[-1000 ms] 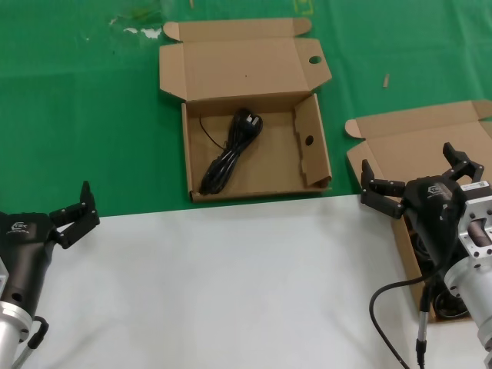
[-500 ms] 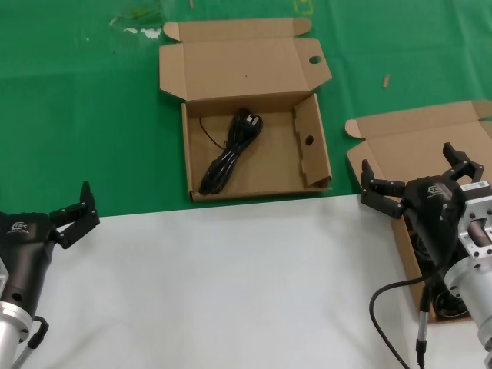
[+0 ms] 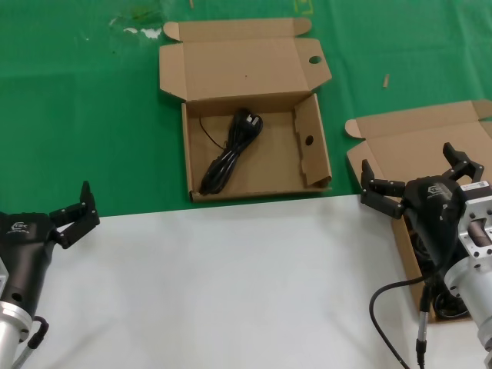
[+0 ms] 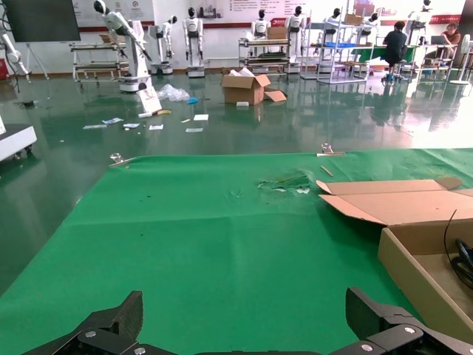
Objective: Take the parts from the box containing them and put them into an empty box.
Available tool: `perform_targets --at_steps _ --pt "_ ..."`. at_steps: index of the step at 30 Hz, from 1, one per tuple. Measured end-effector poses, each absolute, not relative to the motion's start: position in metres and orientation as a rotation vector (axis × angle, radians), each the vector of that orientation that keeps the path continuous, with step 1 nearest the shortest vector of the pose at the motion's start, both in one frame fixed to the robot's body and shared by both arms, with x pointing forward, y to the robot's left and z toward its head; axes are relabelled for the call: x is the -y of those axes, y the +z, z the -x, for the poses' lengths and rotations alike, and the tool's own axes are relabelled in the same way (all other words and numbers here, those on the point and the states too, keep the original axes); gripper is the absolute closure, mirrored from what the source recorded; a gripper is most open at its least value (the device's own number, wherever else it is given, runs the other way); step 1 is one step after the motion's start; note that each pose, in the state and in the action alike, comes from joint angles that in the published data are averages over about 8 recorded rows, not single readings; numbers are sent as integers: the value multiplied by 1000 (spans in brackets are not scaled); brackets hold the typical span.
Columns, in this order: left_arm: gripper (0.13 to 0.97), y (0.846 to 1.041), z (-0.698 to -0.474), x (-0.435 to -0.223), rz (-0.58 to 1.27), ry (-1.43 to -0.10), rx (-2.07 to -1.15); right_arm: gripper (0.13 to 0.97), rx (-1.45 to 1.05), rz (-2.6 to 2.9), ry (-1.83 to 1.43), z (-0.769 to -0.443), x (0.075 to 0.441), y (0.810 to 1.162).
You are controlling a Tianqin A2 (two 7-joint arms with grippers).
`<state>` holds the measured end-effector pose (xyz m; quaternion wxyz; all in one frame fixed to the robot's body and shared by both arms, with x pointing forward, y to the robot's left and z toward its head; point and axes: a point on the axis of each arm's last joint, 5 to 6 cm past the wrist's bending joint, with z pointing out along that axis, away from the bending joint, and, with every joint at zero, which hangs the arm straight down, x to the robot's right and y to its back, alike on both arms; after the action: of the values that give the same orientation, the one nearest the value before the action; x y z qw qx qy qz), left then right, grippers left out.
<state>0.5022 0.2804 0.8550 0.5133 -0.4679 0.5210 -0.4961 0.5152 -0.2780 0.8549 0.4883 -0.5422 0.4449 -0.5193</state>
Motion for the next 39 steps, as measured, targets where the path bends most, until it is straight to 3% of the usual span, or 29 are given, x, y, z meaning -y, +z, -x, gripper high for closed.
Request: perform_targets --at_steps 39 --pt "132 855 -502 -280 1125 -1193 -1253 130 -1082 1318 -1262 -515 278 855"
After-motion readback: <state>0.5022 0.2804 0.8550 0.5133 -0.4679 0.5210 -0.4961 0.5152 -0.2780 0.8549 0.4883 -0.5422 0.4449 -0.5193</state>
